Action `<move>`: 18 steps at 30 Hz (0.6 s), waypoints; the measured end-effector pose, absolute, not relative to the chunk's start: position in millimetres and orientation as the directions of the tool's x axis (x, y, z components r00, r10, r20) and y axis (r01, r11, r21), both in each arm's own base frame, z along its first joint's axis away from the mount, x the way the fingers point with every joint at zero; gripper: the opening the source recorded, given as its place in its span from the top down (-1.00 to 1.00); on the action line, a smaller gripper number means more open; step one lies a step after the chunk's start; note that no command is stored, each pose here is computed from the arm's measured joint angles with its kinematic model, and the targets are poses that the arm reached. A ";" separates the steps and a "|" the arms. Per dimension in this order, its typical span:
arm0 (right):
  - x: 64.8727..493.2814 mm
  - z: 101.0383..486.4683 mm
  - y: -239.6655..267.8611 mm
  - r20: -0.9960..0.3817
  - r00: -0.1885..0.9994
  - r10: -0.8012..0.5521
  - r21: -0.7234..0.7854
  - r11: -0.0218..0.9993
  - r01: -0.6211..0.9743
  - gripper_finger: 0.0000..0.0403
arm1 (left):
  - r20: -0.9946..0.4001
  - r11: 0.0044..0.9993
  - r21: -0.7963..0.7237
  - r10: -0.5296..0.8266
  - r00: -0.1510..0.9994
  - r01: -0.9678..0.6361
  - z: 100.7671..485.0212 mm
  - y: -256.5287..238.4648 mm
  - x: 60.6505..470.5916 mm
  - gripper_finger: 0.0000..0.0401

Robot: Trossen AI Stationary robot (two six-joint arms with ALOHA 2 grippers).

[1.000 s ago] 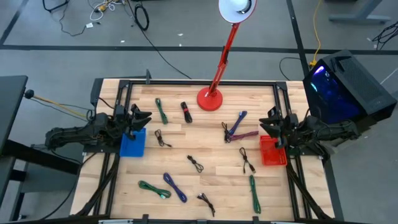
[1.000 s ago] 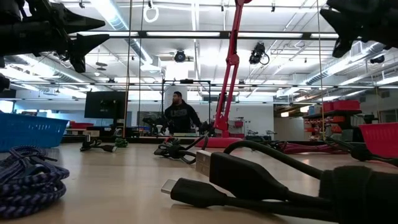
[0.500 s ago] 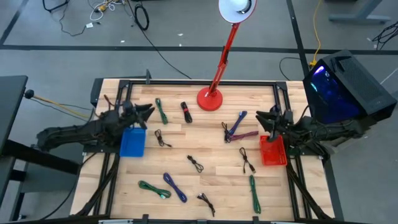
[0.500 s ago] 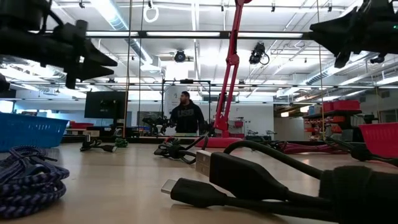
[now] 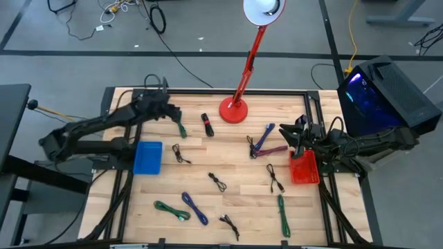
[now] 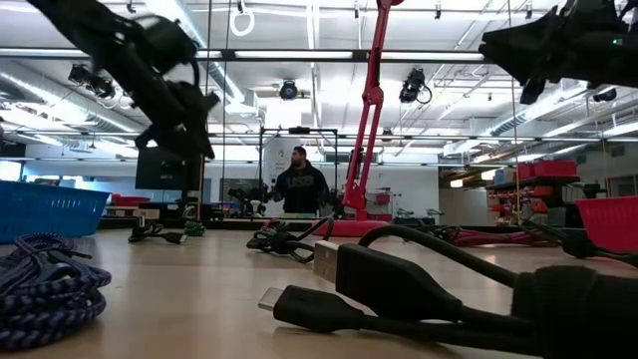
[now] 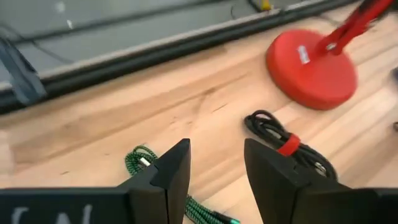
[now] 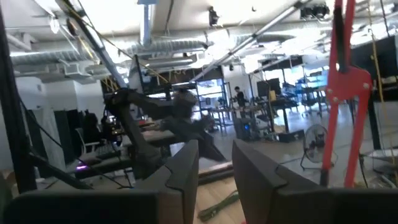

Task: Pick & Place USB Port
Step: Put the green and black charger cable into the blue bin

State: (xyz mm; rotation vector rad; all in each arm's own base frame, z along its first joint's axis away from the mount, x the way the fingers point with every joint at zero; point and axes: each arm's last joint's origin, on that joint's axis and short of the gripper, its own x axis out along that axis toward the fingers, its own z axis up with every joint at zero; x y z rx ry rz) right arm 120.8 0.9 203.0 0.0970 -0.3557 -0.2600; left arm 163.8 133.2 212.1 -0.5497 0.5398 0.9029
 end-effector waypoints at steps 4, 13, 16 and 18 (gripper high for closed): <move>124.1 200.0 1.4 0.307 0.915 -0.260 0.086 0.965 0.246 0.49 | -0.715 0.487 -0.245 0.493 0.496 -0.838 197.8 154.3 172.6 0.22; 125.6 198.4 1.5 0.293 0.920 -0.260 0.041 0.965 0.260 0.49 | -0.775 0.474 -0.332 0.356 0.523 -0.816 186.7 172.2 181.3 0.22; 125.5 198.7 1.5 0.296 0.919 -0.261 0.039 0.964 0.261 0.49 | -0.821 0.448 -0.288 0.339 0.459 -0.846 186.5 170.6 177.4 0.22; 125.4 199.1 1.5 0.299 0.918 -0.261 0.033 0.964 0.263 0.49 | -0.861 0.424 -0.233 0.329 0.388 -0.875 186.7 169.1 173.2 0.22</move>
